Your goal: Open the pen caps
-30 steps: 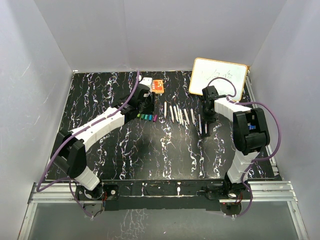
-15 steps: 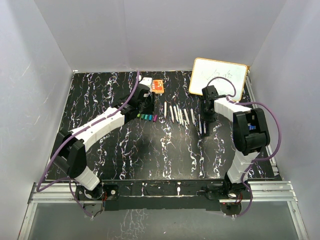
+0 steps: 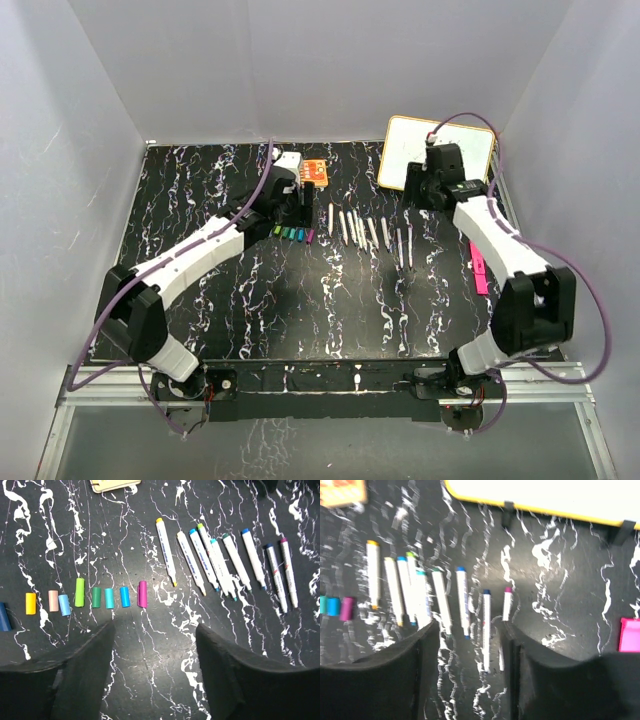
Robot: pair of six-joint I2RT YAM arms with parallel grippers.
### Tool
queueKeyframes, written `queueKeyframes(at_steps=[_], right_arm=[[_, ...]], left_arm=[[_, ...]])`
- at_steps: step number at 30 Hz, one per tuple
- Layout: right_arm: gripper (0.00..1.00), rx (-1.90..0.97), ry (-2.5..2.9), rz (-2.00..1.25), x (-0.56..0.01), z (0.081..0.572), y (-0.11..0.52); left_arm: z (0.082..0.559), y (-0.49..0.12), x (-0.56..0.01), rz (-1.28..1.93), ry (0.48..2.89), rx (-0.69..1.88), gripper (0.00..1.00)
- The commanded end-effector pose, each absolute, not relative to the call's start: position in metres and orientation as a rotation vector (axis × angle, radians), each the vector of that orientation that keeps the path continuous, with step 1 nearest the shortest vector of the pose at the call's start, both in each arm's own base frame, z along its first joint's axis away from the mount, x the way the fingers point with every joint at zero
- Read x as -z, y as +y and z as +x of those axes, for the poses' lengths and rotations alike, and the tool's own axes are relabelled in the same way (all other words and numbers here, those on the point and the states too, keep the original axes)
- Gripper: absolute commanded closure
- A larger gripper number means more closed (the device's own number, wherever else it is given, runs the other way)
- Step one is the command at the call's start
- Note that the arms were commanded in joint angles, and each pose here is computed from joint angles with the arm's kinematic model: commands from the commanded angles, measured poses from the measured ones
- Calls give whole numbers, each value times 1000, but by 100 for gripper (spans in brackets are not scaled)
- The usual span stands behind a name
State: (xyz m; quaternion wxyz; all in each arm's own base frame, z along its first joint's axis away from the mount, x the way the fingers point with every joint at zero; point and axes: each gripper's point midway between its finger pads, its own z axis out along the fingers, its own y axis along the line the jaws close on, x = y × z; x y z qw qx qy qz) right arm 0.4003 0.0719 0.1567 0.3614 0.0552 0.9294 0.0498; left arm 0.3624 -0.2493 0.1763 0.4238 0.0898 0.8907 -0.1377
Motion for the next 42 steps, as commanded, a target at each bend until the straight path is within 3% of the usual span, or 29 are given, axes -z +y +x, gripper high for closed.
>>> queueKeyframes(at_steps=[1,2,3,4,14,23,34,42], right_arm=[[39,-293,2115,93,-222,414,89],[24,-311,2071,100,-230,413,90],[8,-323,2033,109,-236,413,90],[3,-329,1998,120,-243,413,89],[2,-259,1808,412,-251,411,55],[2,-196,1692,466,-266,387,33],[2,-133,1531,758,-258,344,-9],[2,-191,1496,772,-263,325,-8]], left_arm=[[358,-237,-208,179,2141,362,25],[356,-234,-217,166,2115,370,7],[355,-231,-222,149,2098,369,2],[355,-227,-227,133,2083,361,2],[333,-186,-261,-57,1879,381,2],[309,-134,-267,-184,1798,261,2],[271,-85,-239,-371,1808,183,1],[242,-55,-231,-515,1735,225,1]])
